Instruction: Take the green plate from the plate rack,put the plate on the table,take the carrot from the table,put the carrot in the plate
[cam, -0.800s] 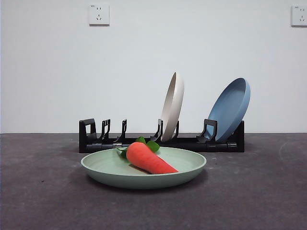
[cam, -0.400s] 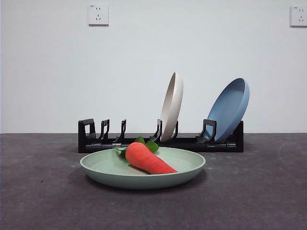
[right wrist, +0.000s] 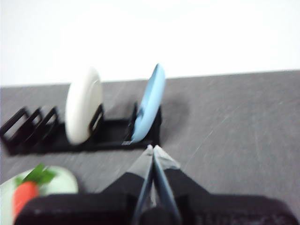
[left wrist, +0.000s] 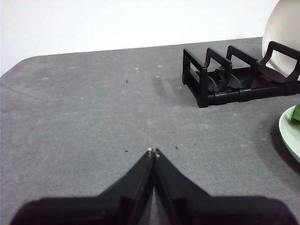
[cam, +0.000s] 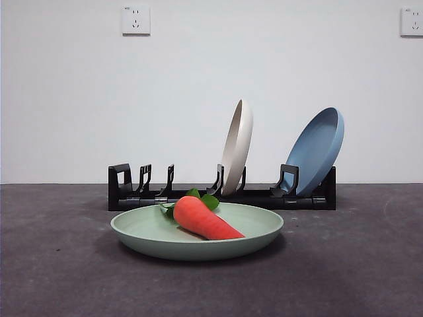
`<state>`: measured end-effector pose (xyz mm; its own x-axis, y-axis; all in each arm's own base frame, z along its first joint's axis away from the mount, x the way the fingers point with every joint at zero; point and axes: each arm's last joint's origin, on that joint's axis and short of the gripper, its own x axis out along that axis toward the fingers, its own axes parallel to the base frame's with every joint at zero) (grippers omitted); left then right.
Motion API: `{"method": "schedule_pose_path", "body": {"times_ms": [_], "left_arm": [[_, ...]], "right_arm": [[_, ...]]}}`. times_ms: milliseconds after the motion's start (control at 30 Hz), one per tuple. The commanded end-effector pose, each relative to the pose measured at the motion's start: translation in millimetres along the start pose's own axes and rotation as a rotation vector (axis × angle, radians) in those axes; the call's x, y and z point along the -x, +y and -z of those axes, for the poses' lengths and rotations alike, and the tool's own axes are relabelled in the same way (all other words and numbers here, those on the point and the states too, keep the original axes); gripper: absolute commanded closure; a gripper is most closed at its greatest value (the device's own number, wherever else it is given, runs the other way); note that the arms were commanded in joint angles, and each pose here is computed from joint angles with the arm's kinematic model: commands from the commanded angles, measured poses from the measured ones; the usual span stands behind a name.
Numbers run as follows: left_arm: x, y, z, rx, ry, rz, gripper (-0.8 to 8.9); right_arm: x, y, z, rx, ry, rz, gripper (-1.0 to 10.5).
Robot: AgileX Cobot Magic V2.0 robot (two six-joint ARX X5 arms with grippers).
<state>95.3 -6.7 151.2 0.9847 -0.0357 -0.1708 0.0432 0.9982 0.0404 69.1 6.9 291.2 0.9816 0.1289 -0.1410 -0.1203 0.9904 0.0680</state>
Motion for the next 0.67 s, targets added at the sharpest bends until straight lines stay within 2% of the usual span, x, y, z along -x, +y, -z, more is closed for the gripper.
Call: {"method": "schedule_pose_path", "body": {"times_ms": [33, 200, 333, 667], "left_arm": [[-1, 0, 3, 0.007, 0.002, -0.002, 8.16], [-1, 0, 3, 0.007, 0.002, -0.002, 8.16], [-1, 0, 3, 0.007, 0.002, -0.002, 8.16], [-1, 0, 3, 0.007, 0.002, -0.002, 8.16]], "right_arm": [[-14, -4, 28, -0.044, -0.059, 0.011, 9.5], [-32, -8, 73, -0.068, -0.104, 0.016, 9.5], [-39, -10, 100, -0.075, -0.071, 0.020, 9.5], [-46, -13, 135, -0.083, 0.007, 0.027, 9.5]]}}
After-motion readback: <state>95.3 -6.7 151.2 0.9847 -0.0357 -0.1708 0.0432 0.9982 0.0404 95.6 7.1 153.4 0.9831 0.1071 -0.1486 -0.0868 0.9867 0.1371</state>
